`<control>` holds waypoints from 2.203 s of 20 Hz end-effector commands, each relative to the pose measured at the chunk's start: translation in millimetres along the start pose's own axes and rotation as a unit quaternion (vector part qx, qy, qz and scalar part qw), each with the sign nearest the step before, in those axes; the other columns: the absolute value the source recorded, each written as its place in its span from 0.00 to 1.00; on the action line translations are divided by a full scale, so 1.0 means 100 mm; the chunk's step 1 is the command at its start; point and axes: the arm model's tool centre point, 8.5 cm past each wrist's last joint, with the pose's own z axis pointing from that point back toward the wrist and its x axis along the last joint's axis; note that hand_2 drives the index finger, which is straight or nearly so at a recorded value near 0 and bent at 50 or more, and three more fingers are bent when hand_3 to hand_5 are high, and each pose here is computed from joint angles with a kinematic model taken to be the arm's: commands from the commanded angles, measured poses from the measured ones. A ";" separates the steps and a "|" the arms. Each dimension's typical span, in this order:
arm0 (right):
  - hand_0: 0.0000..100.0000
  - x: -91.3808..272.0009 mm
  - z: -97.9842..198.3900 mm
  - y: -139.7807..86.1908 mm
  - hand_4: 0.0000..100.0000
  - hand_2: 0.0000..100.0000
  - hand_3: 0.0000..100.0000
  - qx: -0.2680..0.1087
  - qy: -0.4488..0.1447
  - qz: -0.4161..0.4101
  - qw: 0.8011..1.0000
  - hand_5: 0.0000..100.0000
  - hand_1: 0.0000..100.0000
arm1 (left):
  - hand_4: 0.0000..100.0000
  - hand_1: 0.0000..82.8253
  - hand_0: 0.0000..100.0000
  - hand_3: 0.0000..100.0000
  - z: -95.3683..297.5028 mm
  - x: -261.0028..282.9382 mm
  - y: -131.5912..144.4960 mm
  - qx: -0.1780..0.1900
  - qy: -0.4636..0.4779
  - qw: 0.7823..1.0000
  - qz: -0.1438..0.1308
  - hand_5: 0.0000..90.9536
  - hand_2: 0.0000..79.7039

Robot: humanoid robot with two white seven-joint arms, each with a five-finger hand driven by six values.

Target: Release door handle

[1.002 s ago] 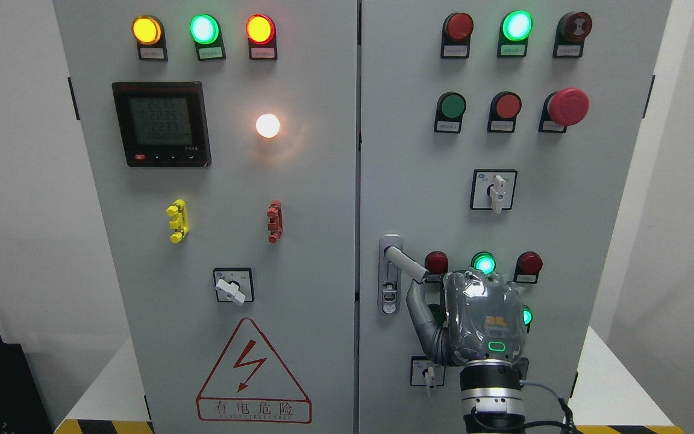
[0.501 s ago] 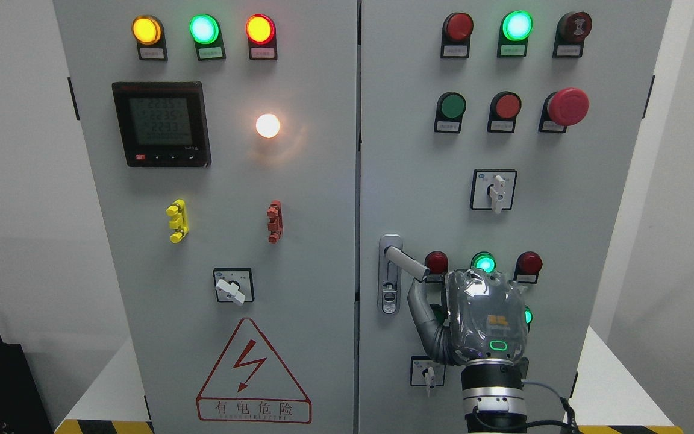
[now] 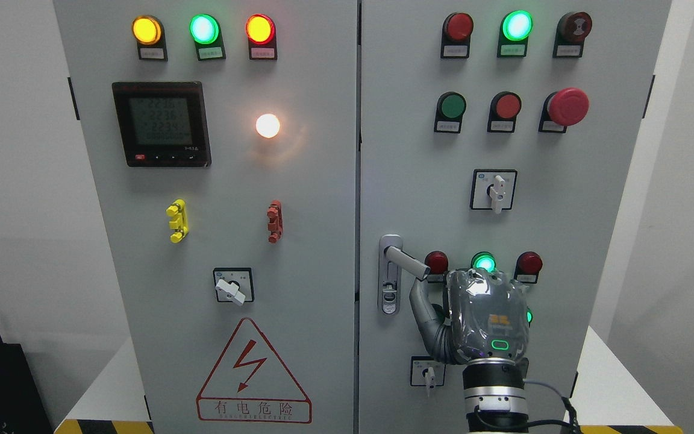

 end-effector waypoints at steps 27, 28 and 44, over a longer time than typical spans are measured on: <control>0.66 -0.02 0.04 -0.01 0.94 0.97 1.00 -0.001 -0.005 -0.003 1.000 0.98 0.05 | 0.00 0.47 0.12 0.00 -0.01 0.10 -0.02 -0.003 -0.015 1.000 0.000 0.00 0.00; 0.66 -0.01 0.04 -0.02 0.94 0.97 1.00 -0.003 -0.008 -0.006 1.000 0.98 0.04 | 0.00 0.47 0.12 0.00 -0.01 0.10 -0.02 -0.003 -0.015 1.000 0.000 0.00 0.00; 0.59 -0.09 0.36 -0.26 0.93 0.90 1.00 -0.064 -0.093 -0.039 0.993 0.98 0.01 | 0.00 0.47 0.12 0.00 -0.01 0.10 -0.02 -0.003 -0.015 1.000 0.000 0.00 0.00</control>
